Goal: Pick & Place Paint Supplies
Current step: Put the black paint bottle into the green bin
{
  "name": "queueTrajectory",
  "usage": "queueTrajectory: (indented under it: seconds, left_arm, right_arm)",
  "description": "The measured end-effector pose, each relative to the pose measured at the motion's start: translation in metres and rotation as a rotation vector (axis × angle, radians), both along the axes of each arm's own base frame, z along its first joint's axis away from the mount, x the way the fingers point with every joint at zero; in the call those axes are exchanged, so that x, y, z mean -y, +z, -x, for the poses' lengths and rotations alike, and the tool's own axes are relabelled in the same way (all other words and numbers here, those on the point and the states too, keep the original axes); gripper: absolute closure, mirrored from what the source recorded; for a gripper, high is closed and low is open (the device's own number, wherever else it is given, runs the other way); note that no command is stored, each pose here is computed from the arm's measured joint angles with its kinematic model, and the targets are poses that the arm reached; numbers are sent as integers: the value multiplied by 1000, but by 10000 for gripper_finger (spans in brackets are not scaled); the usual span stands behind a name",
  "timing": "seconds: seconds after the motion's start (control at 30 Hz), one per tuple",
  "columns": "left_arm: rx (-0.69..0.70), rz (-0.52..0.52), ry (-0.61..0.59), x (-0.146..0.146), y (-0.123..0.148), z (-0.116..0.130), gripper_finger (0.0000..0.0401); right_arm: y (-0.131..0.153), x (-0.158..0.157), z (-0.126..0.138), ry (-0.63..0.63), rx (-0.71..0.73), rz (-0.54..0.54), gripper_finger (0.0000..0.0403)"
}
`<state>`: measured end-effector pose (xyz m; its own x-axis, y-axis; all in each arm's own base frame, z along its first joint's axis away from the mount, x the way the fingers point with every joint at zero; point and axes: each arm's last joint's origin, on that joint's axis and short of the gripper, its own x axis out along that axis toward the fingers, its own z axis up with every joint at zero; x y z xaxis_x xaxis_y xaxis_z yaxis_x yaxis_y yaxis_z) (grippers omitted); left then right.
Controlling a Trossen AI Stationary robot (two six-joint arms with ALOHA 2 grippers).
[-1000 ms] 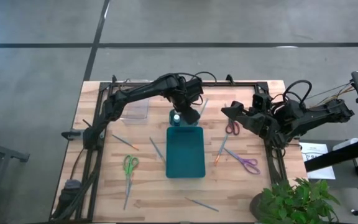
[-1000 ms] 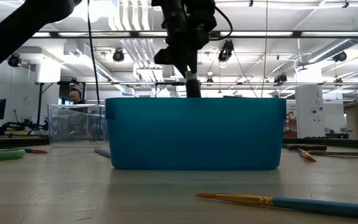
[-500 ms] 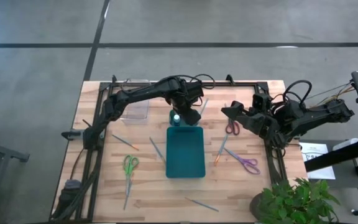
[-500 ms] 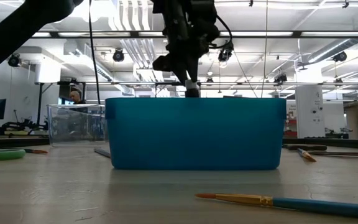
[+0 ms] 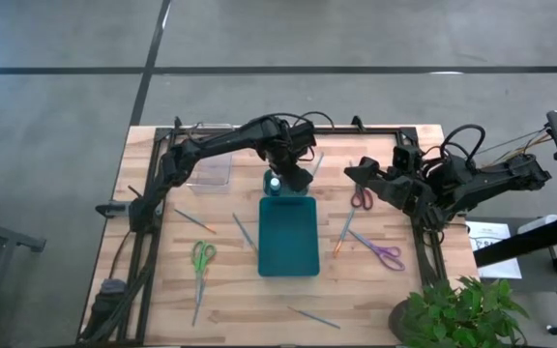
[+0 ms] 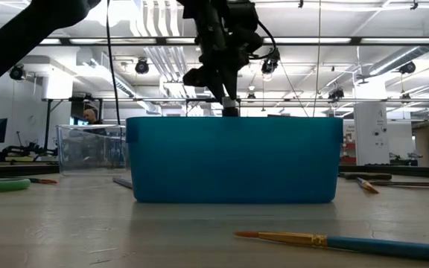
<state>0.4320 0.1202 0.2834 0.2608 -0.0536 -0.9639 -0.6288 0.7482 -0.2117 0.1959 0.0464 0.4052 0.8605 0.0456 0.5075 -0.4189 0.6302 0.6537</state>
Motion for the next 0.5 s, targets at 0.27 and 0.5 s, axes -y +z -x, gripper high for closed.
queueTrajectory:
  seconds: [0.27, 0.5]
  left_arm:
    - [-21, 25, -8, 0, -17, -1, 293]
    - [-19, 24, -7, -1, -21, -2, 293]
  right_arm:
    - [0, 0, 0, 0, 0, 0, 59]
    - [0, 0, 0, 0, 0, 0, 59]
